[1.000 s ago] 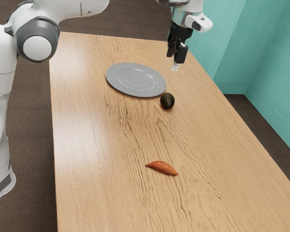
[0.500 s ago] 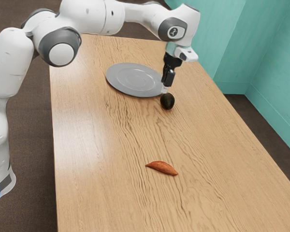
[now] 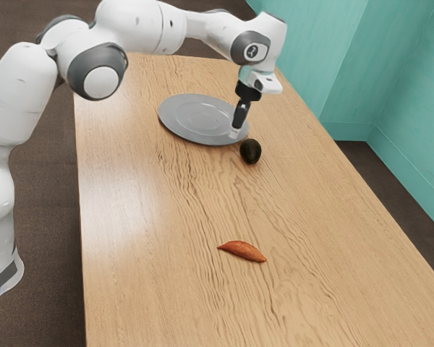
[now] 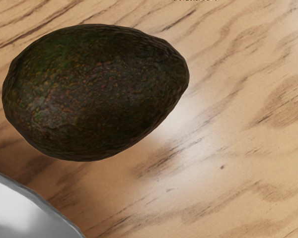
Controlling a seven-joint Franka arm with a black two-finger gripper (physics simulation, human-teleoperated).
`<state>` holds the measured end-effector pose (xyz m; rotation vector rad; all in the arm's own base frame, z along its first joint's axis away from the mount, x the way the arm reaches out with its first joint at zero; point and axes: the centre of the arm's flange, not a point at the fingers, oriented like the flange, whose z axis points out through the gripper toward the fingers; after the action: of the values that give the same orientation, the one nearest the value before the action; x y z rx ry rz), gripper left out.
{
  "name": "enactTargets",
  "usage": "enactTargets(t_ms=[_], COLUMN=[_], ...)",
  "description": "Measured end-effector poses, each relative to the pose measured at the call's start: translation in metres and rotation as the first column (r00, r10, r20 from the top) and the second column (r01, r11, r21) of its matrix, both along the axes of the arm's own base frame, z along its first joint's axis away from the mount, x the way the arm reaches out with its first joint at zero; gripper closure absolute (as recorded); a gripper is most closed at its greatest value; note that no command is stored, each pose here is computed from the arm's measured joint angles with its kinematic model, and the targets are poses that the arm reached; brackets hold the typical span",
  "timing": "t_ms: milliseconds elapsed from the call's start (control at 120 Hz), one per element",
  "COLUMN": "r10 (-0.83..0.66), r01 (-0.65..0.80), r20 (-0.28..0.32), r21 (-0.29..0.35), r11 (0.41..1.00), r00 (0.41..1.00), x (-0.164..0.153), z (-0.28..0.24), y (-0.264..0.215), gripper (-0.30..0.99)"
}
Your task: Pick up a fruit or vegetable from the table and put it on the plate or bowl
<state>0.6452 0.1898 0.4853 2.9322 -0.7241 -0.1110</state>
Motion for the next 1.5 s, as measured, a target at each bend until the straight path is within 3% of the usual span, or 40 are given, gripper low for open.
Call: enactTargets(t_ms=[500,742,833,1008,1233,1300,1383,1500], r10=[-0.244,-0.313,-0.333,-0.360,-0.396,-0.397,-0.348,-0.270], r01=[0.244,0.315,0.336,0.363,0.394,0.387,0.328,0.263], r20=[0.097,0.108,0.119,0.140,0.198,0.226,0.213,0.142], r21=[0.008,-0.003,-0.006,0.005,0.053,0.087,0.124,0.067], r11=[0.970,0.949,0.942,0.932,0.918,0.918,0.937,0.962], r00=[0.965,0.944,0.935,0.923,0.897,0.890,0.913,0.952], x=[0.047,0.060,0.065,0.068,0.073,0.067,0.043,0.007], z=[-0.035,-0.063,-0.070,-0.068,-0.027,0.009,0.041,0.042], y=[-0.005,-0.006,-0.008,-0.006,-0.010,-0.004,0.034,0.078], gripper=[0.00,0.01,0.06,0.31,0.31,0.31,0.31,0.30])
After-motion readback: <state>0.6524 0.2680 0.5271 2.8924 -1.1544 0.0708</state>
